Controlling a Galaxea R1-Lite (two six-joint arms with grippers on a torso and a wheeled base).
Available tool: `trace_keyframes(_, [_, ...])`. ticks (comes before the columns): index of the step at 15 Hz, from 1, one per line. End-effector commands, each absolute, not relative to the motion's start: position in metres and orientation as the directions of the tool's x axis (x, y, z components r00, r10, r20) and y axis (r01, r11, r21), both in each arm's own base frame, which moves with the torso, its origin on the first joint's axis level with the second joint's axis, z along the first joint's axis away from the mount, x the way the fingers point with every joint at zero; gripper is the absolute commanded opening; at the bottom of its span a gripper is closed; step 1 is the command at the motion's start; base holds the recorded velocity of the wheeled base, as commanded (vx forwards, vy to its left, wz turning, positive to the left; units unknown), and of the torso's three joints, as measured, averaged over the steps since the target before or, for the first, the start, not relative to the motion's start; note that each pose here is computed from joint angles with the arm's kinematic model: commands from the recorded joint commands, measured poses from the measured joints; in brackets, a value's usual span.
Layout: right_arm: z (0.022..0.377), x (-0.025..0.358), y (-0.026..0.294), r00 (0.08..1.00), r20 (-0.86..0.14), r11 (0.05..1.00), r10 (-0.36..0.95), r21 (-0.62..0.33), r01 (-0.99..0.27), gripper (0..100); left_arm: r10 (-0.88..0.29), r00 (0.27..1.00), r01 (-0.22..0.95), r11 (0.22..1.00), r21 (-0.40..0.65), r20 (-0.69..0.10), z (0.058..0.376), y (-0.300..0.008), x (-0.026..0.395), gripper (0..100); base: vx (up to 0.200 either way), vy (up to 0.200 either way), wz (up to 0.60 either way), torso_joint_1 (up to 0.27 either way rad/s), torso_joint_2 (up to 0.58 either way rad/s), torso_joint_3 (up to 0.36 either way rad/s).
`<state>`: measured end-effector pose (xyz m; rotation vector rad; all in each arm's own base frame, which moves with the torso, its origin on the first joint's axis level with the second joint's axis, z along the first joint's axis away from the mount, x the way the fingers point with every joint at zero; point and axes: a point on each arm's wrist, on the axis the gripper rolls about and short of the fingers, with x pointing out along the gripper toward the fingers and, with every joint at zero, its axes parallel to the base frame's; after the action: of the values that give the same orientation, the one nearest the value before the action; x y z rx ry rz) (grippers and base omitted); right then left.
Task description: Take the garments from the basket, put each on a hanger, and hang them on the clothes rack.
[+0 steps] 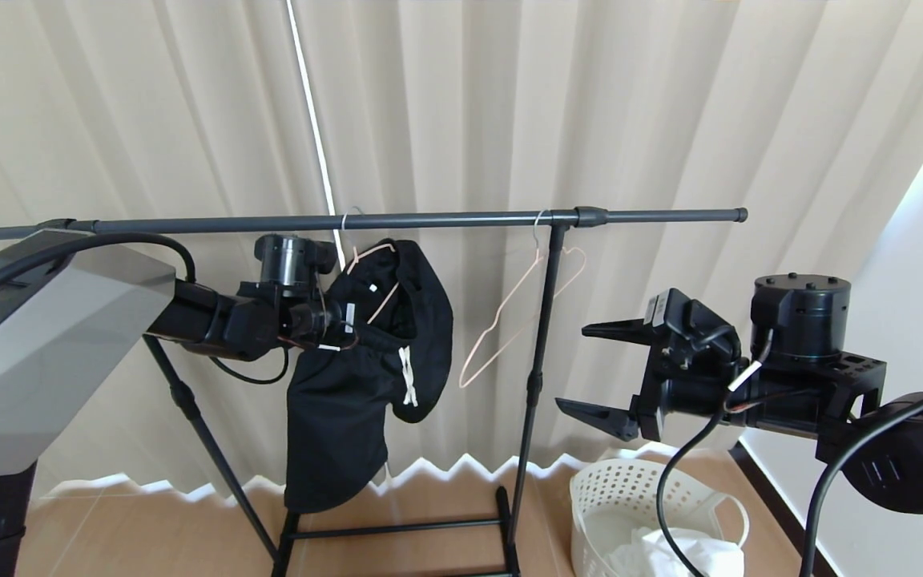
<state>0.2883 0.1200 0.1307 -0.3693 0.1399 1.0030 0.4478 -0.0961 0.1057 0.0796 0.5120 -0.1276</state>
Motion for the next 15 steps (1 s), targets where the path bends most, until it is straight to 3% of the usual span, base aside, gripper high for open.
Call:
trace_keyframes(1, [0.13,0.289,0.12,0.534,-0.283,0.481,0.797,-0.238,-0.844,100,-0.102,0.865,0.14,0.989,0.04,-0.491,0.107,-0.096,0.447,0,0.0,0.0,0.0,0.0,0.0,0.0])
trace_keyframes(2, [0.13,0.289,0.12,0.533,-0.285,0.481,0.797,-0.237,-0.844,100,-0.103,0.867,0.139,0.99,0.039,-0.487,0.109,-0.096,0.448,100,0.0,0.0,0.0,0.0,0.0,0.0])
trace_keyframes(8, [0.133,0.287,0.12,0.535,-0.275,0.481,0.799,-0.244,-0.842,100,-0.102,0.879,0.136,0.99,0.039,-0.466,0.145,-0.087,0.41,100,0.0,0.0,0.0,0.0,0.0,0.0])
trace_keyframes(11, [0.168,0.266,0.113,0.555,-0.181,0.501,0.812,-0.272,-0.822,100,-0.121,0.895,0.155,0.987,0.044,-0.43,0.183,-0.08,0.346,100,0.0,0.0,0.0,0.0,0.0,0.0])
trace_keyframes(13, [0.195,0.238,0.107,0.559,-0.101,0.529,0.823,-0.221,-0.819,100,-0.17,0.908,0.2,0.979,0.041,-0.383,0.208,-0.082,0.296,100,0.0,0.0,0.0,0.0,0.0,0.0])
trace_keyframes(15, [0.216,0.227,0.101,0.619,-0.037,0.605,0.784,-0.174,-0.777,100,-0.186,0.926,0.237,0.964,0.121,-0.328,0.219,-0.068,0.232,100,0.0,0.0,0.0,0.0,0.0,0.0])
